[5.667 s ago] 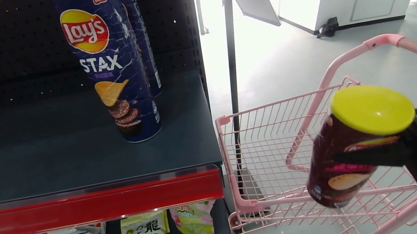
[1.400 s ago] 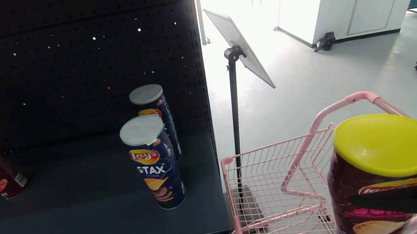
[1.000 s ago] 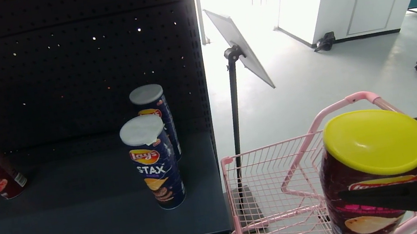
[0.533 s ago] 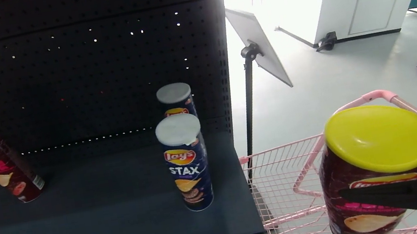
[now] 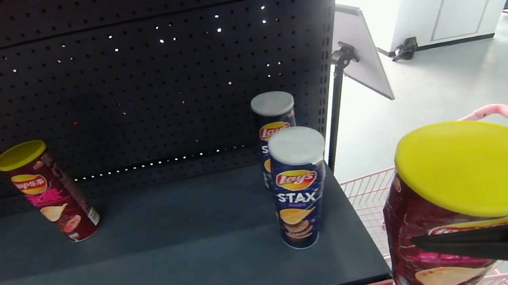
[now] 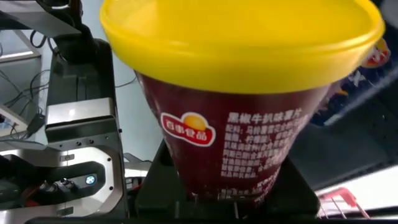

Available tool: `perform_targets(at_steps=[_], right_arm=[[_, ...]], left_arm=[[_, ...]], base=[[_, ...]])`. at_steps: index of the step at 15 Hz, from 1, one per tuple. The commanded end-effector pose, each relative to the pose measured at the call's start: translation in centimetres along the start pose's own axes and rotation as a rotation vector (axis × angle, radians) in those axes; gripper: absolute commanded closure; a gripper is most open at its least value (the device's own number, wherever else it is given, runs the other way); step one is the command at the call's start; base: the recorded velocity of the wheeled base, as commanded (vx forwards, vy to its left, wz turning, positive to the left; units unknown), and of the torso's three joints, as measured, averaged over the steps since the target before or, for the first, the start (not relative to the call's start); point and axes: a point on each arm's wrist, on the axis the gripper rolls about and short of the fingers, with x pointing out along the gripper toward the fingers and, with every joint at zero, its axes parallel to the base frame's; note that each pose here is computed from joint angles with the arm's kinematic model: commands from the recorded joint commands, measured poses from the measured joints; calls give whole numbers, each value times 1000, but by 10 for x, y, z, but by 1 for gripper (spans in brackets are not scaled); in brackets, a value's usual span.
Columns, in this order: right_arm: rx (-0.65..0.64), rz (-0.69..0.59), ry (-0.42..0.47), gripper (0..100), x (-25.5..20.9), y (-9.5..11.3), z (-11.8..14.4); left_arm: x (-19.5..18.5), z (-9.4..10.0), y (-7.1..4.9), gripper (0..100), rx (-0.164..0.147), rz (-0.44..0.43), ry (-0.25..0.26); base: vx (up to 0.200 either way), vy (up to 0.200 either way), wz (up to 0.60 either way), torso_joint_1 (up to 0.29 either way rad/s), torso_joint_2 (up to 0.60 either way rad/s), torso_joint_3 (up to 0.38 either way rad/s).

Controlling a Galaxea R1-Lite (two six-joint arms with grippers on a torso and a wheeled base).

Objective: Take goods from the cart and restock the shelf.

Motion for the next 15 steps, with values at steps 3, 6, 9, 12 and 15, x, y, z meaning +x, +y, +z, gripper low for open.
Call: perform_targets(at_steps=[3, 6, 9, 12, 15], right_arm=[[-5, 11, -3, 100, 1, 2, 1], [-7, 11, -7, 100, 1, 2, 1], [-6, 13, -5, 100, 1, 2, 1], [-3, 16, -1, 100, 1, 2, -1], [-2, 18, 3, 100, 1, 3, -3]], left_arm=[[0, 0, 0, 0, 0, 0, 2], [0, 0, 0, 0, 0, 0, 2], [0, 0, 0, 0, 0, 0, 2], [0, 0, 0, 0, 0, 0, 2], [0, 0, 0, 0, 0, 0, 2]], base=[[0, 200, 0, 1, 2, 4], [0, 200, 0, 2, 4, -1], [0, 200, 0, -2, 2, 2], [0, 200, 0, -1, 4, 4], [0, 200, 0, 4, 1, 4]])
